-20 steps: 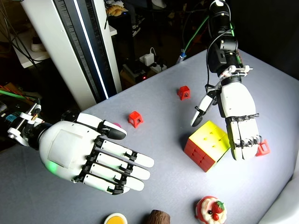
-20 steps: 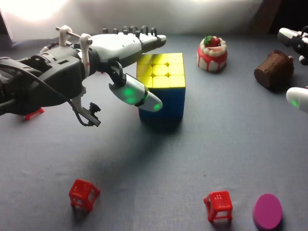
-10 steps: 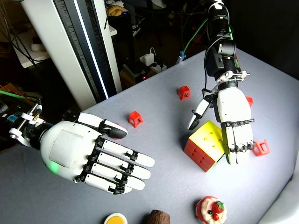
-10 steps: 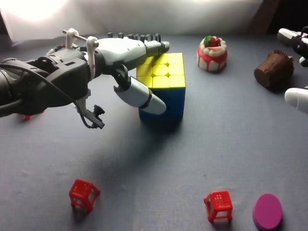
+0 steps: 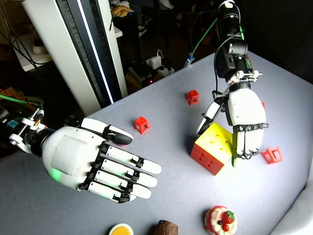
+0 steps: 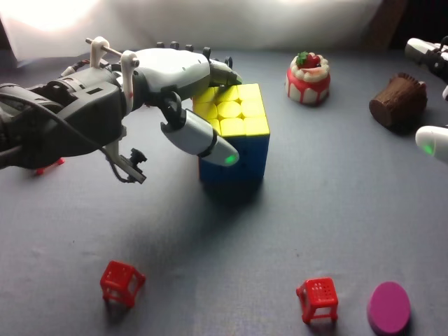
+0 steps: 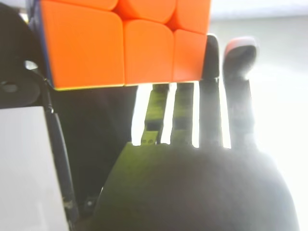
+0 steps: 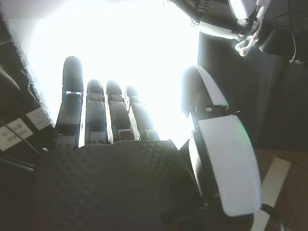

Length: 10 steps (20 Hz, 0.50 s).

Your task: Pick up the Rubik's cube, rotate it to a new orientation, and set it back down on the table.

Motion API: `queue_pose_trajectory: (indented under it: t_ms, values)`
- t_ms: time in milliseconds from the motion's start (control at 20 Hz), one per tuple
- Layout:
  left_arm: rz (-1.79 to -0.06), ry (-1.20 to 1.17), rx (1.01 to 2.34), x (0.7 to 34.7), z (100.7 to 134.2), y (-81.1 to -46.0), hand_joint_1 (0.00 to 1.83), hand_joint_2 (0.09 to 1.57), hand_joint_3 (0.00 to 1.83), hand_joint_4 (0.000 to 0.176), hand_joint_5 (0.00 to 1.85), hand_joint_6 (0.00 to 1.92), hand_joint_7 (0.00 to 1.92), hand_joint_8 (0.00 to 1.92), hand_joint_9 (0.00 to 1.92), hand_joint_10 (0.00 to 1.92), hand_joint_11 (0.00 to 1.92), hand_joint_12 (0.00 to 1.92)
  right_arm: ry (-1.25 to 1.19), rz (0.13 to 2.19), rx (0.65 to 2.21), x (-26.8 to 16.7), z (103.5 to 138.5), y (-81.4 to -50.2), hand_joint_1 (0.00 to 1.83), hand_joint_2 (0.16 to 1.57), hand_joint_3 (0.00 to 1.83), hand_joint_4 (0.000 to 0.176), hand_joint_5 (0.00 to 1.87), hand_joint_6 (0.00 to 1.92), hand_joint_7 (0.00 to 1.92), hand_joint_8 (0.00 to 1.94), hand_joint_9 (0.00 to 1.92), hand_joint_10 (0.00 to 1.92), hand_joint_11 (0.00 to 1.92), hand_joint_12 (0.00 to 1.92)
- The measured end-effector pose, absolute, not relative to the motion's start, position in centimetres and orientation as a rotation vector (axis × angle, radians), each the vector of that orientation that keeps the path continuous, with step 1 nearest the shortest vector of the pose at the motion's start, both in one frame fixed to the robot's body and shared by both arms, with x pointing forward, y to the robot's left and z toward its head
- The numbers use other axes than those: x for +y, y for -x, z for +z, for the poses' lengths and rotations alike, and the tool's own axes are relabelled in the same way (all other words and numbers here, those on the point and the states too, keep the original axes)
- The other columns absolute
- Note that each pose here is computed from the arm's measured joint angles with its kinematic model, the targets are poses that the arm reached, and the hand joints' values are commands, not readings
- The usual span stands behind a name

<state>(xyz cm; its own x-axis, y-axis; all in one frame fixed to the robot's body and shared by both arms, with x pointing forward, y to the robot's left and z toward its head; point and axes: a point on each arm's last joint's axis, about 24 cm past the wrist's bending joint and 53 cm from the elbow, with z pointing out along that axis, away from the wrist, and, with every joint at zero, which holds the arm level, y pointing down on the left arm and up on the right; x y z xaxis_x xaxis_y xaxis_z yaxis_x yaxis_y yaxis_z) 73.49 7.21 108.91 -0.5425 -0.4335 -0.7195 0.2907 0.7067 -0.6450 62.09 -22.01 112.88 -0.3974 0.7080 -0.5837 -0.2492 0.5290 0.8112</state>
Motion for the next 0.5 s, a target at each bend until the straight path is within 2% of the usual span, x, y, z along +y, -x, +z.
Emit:
queue_pose_trajectory:
  t_ms: [50,100,150,200,250,300,350,400,450,500]
  values:
    - [-0.928,0.104,1.932,7.3,109.0,-73.4,1.18,1.27,0.0,0.0,0.7,1.26,0.72,1.66,0.7,1.92,0.81,1.92,-0.391,1.095,1.675,-22.0,112.9,-62.1,0.45,1.36,0.0,0.0,0.0,0.0,0.0,0.0,0.02,0.01,0.0,1.55]
    - [-0.931,0.094,1.925,7.2,109.3,-73.2,1.19,1.27,0.0,0.0,0.69,1.26,0.74,1.69,0.95,1.92,1.03,1.92,-0.381,1.099,1.672,-21.8,113.0,-62.0,0.47,1.36,0.0,0.0,0.0,0.0,0.0,0.0,0.0,0.0,0.0,1.46]
    - [-0.934,0.08,1.914,7.1,109.6,-73.1,1.2,1.26,0.0,0.0,0.69,1.23,0.75,1.69,1.07,1.92,1.13,1.92,-0.375,1.102,1.672,-21.7,113.1,-62.0,0.45,1.37,0.0,0.0,0.0,0.0,0.0,0.0,0.0,0.0,0.0,1.26]
    - [-0.936,0.063,1.896,7.2,110.1,-72.9,1.21,1.25,0.0,0.0,0.74,1.21,0.77,1.65,1.02,1.92,1.07,1.92,-0.366,1.106,1.667,-21.6,113.2,-61.9,0.52,1.37,0.0,0.0,0.0,0.0,0.0,0.0,0.0,0.0,0.0,0.77]
    - [-0.946,0.049,1.877,7.2,110.8,-72.6,1.19,1.25,0.0,0.0,0.75,1.25,0.77,1.6,0.97,1.92,1.03,1.92,-0.36,1.111,1.661,-21.5,113.4,-61.9,0.49,1.38,0.0,0.0,0.0,0.0,0.0,0.0,0.0,0.0,0.0,0.25]
    - [-0.96,0.033,1.856,7.0,111.4,-72.4,1.09,1.29,0.0,0.0,0.7,1.5,0.97,1.87,1.13,1.92,1.21,1.92,-0.341,1.115,1.654,-21.4,113.7,-61.8,0.38,1.43,0.02,0.0,0.0,0.0,0.0,0.0,0.0,0.0,0.0,0.01]
    - [-0.973,0.026,1.841,6.9,111.9,-72.1,1.09,1.29,0.0,0.0,0.7,1.5,0.97,1.87,1.13,1.92,1.21,1.92,-0.326,1.119,1.646,-21.4,113.9,-61.8,0.38,1.43,0.02,0.0,0.0,0.0,0.0,0.0,0.0,0.0,0.0,0.01]
    - [-0.985,0.013,1.82,6.8,112.6,-71.9,1.08,1.34,0.0,0.0,0.69,1.52,1.03,1.91,1.2,1.92,1.3,1.92,-0.31,1.125,1.634,-21.3,114.3,-61.8,0.34,1.45,0.02,0.0,0.0,0.0,0.0,0.0,0.01,0.01,0.02,0.02]
    - [-1.006,-0.006,1.786,6.6,113.6,-71.5,1.07,1.43,0.0,0.0,0.56,1.62,0.69,1.81,1.01,1.92,1.17,1.92,-0.286,1.131,1.625,-21.1,114.6,-61.8,0.23,1.48,0.02,0.0,0.0,0.0,0.0,0.0,0.04,0.02,0.01,0.01]
    - [-1.012,-0.016,1.771,6.6,114.0,-71.3,1.07,1.43,0.0,0.0,0.56,1.62,0.69,1.81,1.01,1.92,1.17,1.92,-0.275,1.135,1.619,-21.1,114.7,-61.8,0.23,1.48,0.02,0.0,0.0,0.0,0.0,0.0,0.04,0.02,0.01,0.01]
